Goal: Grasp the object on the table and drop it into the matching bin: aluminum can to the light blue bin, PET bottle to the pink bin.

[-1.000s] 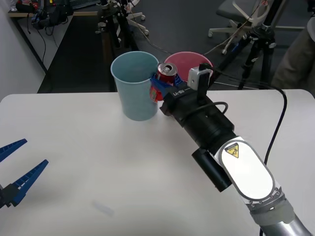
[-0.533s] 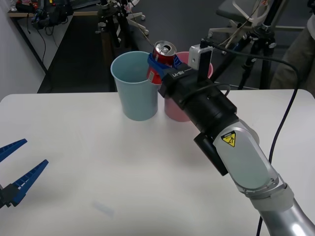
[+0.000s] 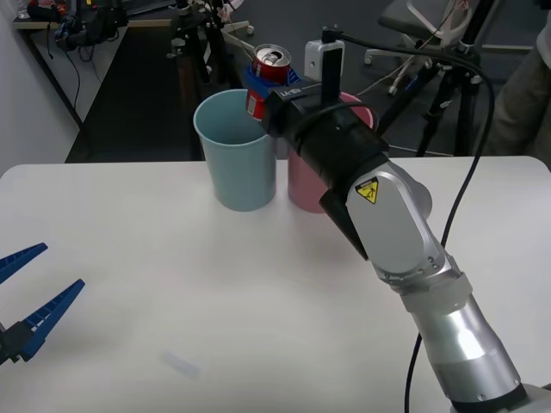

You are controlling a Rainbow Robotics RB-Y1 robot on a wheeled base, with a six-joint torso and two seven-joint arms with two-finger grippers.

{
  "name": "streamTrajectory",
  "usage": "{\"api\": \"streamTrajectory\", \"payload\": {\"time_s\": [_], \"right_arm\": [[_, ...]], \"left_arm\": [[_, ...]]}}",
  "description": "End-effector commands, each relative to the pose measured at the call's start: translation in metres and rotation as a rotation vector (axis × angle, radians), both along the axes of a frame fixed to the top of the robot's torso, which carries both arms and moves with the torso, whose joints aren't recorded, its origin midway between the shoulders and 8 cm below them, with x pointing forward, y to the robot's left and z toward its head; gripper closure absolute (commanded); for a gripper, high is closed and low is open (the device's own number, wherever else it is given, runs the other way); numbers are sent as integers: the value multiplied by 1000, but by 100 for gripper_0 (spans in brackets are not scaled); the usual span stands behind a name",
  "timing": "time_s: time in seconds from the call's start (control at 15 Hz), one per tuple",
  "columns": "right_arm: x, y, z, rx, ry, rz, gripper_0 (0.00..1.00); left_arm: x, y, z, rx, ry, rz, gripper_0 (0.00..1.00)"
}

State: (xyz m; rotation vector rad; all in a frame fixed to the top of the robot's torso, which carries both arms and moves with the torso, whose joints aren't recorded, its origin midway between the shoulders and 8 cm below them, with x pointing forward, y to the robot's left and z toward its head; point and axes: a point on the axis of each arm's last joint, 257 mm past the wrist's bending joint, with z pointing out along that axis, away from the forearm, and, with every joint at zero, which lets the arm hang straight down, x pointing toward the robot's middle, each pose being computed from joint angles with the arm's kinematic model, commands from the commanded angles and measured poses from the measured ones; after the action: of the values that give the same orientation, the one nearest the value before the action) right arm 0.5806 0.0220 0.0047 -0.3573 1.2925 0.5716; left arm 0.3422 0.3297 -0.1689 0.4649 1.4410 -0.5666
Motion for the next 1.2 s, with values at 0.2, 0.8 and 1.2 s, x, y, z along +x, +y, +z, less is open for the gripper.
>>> {"api": "streamTrajectory", "payload": {"time_s": [0.2,0.8,1.2], "right_arm": [[41,15,-3,-30,24,-36,100],[71,33,-8,-47,62,-53,100],[70,34,-8,-50,59,-53,0]], "left_arm": [[0,0,0,0,0,0,0],[0,0,0,0,0,0,0],[0,0,0,0,0,0,0]]}}
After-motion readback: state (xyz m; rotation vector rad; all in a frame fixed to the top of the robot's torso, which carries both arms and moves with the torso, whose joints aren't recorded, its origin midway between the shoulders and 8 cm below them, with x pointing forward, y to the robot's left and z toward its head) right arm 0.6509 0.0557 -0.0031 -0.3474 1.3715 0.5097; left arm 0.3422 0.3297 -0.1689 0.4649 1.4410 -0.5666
